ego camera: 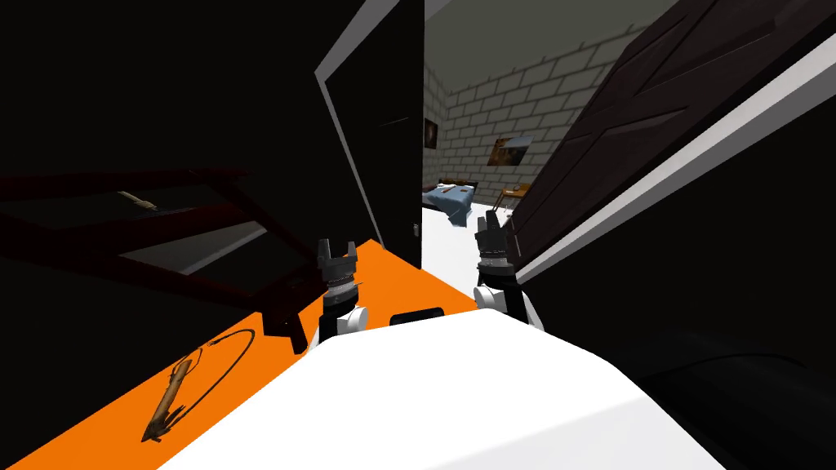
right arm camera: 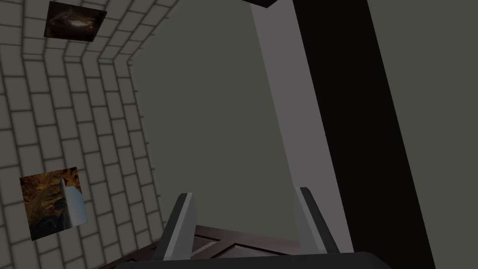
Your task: Push the door open
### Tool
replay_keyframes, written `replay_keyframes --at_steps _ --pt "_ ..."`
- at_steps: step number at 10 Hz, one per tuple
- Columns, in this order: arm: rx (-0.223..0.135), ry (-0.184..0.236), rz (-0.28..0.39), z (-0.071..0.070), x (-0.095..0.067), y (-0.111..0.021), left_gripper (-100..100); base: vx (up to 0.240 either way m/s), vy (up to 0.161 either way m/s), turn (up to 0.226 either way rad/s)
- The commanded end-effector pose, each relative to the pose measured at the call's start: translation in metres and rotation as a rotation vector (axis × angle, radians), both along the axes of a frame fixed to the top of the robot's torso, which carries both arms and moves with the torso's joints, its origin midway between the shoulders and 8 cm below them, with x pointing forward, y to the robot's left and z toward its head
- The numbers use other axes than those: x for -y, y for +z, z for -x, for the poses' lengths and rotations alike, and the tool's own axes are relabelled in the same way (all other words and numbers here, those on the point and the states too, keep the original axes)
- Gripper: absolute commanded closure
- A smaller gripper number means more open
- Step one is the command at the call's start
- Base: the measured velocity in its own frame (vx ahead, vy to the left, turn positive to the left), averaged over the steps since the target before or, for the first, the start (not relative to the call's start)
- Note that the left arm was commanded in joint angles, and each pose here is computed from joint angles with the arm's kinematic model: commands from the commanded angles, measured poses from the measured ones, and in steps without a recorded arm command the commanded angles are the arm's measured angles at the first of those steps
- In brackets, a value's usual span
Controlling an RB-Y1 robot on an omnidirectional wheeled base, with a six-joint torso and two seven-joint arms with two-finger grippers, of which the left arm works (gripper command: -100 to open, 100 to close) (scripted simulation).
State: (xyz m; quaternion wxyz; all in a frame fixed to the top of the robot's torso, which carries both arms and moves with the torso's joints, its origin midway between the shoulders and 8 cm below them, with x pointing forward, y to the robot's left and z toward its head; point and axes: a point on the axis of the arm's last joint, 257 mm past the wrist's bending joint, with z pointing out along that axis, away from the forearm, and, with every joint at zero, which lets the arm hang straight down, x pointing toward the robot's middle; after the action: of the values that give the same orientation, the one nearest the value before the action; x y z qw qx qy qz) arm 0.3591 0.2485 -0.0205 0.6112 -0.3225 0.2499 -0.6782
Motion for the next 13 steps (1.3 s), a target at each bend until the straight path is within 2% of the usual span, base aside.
replay_keyframes --at_steps 1,2,5,6,13 --pt "-0.026 -0.011 -0.003 -0.004 0.004 -0.014 -100 0.085 0.017 -0.118" --pt "-0.058 -0.024 -0.009 -0.009 0.009 -0.030 -100 0.128 0.012 -0.176" --pt "-0.110 -0.045 -0.017 -0.017 0.016 -0.058 -100 0.125 0.013 -0.147" --pt "-0.146 -0.058 -0.024 -0.021 0.021 -0.076 -100 0.131 0.007 -0.215" --pt "-0.279 -0.103 -0.053 -0.030 0.037 -0.147 -100 0.104 0.023 -0.143"
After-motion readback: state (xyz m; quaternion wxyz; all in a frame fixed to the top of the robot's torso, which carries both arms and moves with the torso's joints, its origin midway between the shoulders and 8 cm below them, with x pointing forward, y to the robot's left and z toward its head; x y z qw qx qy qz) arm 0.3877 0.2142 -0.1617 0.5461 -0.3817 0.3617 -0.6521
